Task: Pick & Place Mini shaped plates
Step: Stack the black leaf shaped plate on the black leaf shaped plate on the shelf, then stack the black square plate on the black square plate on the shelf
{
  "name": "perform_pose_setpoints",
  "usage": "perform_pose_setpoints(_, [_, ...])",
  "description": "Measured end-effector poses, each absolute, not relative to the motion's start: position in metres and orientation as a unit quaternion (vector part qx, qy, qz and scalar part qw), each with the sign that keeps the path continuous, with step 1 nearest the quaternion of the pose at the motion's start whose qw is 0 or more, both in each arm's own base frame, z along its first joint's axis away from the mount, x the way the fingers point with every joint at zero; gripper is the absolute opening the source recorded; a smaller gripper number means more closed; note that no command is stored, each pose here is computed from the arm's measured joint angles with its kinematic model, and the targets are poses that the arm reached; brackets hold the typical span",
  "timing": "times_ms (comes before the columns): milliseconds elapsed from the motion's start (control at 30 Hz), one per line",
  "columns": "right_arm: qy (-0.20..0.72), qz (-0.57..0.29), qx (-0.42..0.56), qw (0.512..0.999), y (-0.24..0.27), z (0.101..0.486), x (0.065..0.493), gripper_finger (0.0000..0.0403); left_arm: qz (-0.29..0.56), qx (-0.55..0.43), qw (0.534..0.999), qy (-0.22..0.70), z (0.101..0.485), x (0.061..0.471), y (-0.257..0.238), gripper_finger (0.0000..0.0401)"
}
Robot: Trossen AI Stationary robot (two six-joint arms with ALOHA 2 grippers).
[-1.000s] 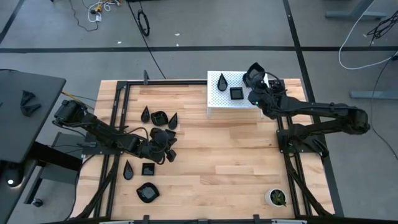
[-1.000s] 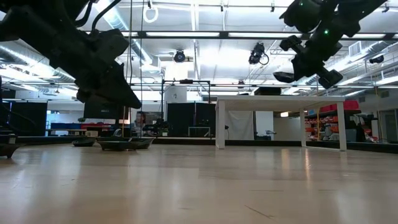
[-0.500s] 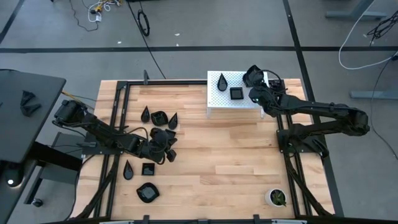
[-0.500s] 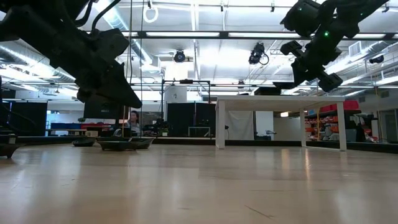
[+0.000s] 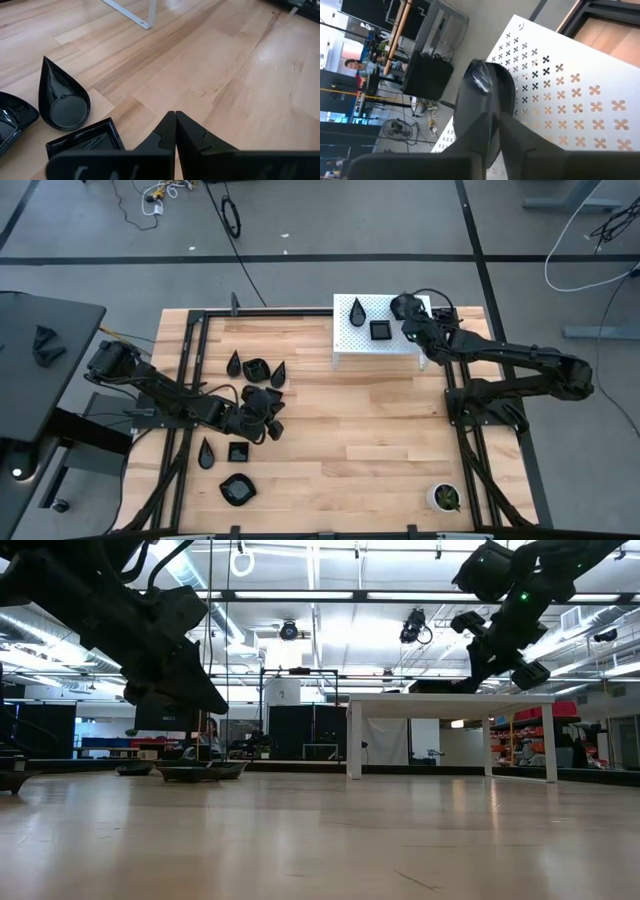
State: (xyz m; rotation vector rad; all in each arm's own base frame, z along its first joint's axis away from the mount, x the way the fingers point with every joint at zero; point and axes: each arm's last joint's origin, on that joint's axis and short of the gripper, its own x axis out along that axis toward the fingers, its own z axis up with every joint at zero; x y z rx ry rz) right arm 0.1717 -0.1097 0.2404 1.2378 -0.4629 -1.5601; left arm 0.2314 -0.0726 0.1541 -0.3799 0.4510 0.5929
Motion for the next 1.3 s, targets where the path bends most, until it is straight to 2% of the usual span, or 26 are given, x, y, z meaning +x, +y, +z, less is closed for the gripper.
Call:
perform_pose_setpoints(267, [-0.184, -0.644, 0.493, 0.556, -0.115, 0.246, 0.175, 0.0128, 0.288, -0.184, 0.914, 0.219, 0.154, 0.231, -0.073, 0.0007])
perform_pose_setpoints(400, [-0.153, -0.616, 0.44, 0.635, -0.122, 0.259, 0.181, 0.0155, 0.288, -0.184, 0.914, 0.219, 0.154, 0.231, -0.073, 0.0007])
perform_pose_setpoints(567, [-0.144, -0.538, 0.344, 0.756, -0.128, 0.29, 0.183, 0.016, 0.288, -0.184, 0.914, 0.219, 0.154, 0.231, -0.073, 0.0007])
perform_pose_setpoints(733, [-0.145, -0.441, 0.242, 0.852, -0.113, 0.32, 0.177, 0.0145, 0.288, -0.184, 0.914, 0.22, 0.154, 0.231, -0.073, 0.0007])
perform_pose_setpoints(933, [-0.08, -0.304, 0.164, 0.935, -0.064, 0.326, 0.189, 0.0106, 0.287, -0.185, 0.914, 0.218, 0.154, 0.231, -0.073, 0.0007])
perform_pose_setpoints(1100, [-0.021, -0.244, 0.107, 0.964, -0.009, 0.316, 0.206, 0.0061, 0.263, -0.179, 0.92, 0.227, 0.155, 0.232, -0.075, 0.0007])
perform_pose_setpoints(1300, [0.043, -0.222, 0.037, 0.973, 0.059, 0.288, 0.225, 0.0007, 0.146, -0.072, 0.955, 0.248, 0.166, 0.236, -0.097, 0.0007])
